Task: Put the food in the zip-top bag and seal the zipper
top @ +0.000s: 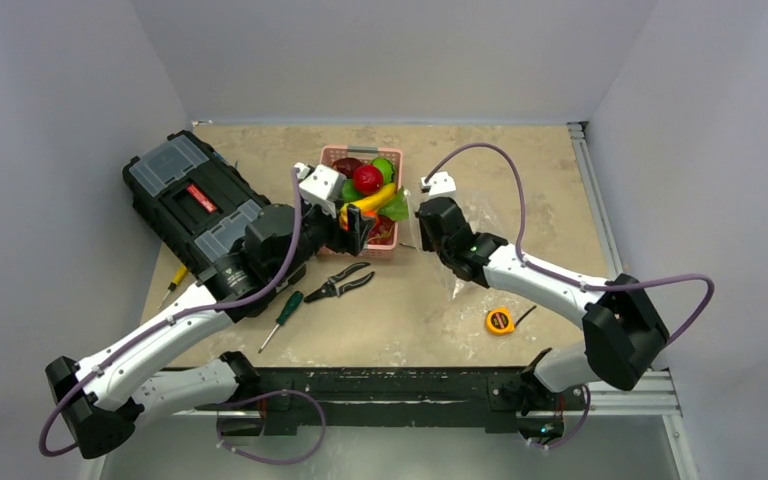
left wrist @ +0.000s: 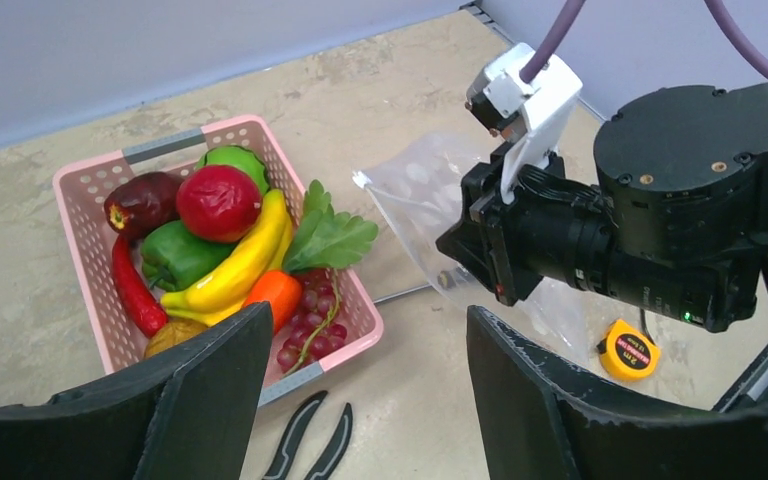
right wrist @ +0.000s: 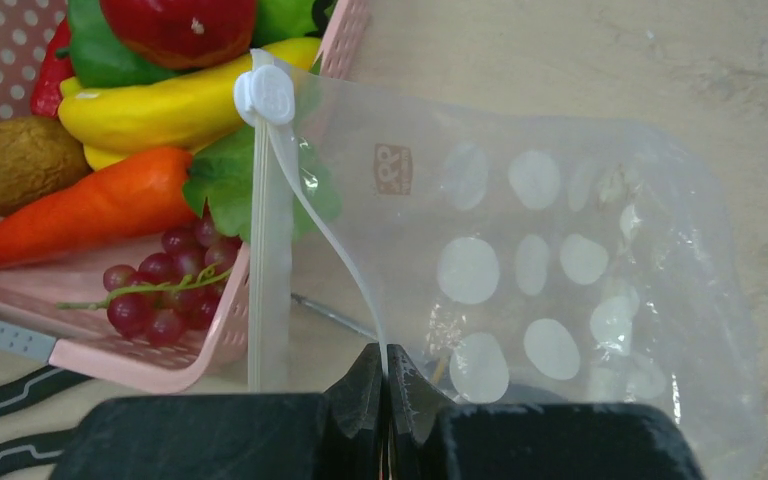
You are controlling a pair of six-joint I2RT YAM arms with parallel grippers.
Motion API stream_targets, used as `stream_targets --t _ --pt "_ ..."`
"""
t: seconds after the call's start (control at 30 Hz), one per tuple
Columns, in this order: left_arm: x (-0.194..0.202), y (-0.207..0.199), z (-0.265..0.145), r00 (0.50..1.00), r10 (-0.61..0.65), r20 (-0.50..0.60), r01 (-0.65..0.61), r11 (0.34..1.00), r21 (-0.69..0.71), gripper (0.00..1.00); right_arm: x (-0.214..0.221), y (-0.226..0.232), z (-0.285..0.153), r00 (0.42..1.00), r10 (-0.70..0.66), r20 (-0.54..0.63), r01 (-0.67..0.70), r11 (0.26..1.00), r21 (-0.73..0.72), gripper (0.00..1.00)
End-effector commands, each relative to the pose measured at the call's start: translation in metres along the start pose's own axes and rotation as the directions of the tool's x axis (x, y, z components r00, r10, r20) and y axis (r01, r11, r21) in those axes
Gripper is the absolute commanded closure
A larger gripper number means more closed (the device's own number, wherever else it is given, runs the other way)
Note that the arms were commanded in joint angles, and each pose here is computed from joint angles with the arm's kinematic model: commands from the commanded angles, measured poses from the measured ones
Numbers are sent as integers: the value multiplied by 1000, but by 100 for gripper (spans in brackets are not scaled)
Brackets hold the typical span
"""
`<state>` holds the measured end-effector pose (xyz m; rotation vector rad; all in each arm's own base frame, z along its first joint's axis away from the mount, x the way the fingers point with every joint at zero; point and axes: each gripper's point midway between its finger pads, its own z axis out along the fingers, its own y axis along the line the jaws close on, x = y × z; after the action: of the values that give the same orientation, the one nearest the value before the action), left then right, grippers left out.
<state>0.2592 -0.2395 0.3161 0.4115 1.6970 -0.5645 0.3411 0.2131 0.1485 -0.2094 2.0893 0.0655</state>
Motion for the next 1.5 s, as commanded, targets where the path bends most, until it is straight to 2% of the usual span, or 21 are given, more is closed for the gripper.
stream_targets --t 0.0,0.03,0.1,0.2,0.37,0.53,0.73,0.87,1.07,1.2,1.37,1.47 --pt "4 8 11 999 49 13 -49 998 -46 22 -9 14 -5 995 85 51 -80 992 -93 100" --pt "9 13 16 998 62 -3 -62 995 -78 13 -9 13 -6 995 84 56 -79 992 -96 100" --pt "19 25 23 997 69 -43 -75 985 -155 8 -12 12 -9 992 93 82 -84 991 -106 100" --pt "32 35 32 994 76 -84 -92 971 -218 7 -13 6 -13 987 114 111 -103 990 -97 100" --pt "55 43 40 985 35 -171 -77 967 -244 7 -16 -1 -18 981 135 141 -122 988 -92 100" --pt "78 59 47 959 0 -282 -53 982 -180 8 -20 -16 -25 959 232 160 -210 967 -144 100" --pt "91 61 70 897 124 -423 -163 985 -56 9 -11 -38 -29 933 311 183 -286 947 -148 100" --pt "96 75 94 878 94 -470 -152 984 -88 9 -5 -40 -27 931 317 180 -295 946 -135 100" --pt "89 102 129 887 -78 -456 -30 974 -226 10 -4 -42 -26 931 317 184 -298 947 -122 100" --pt "91 113 160 883 -178 -434 27 943 -331 9 -2 -39 -26 936 299 186 -283 953 -105 100" --pt "91 120 203 887 -267 -377 101 908 -406 9 1 -40 -23 939 292 181 -279 956 -91 100" --pt "93 129 221 894 -286 -346 109 885 -452 13 1 -41 -23 939 291 182 -280 956 -86 100"
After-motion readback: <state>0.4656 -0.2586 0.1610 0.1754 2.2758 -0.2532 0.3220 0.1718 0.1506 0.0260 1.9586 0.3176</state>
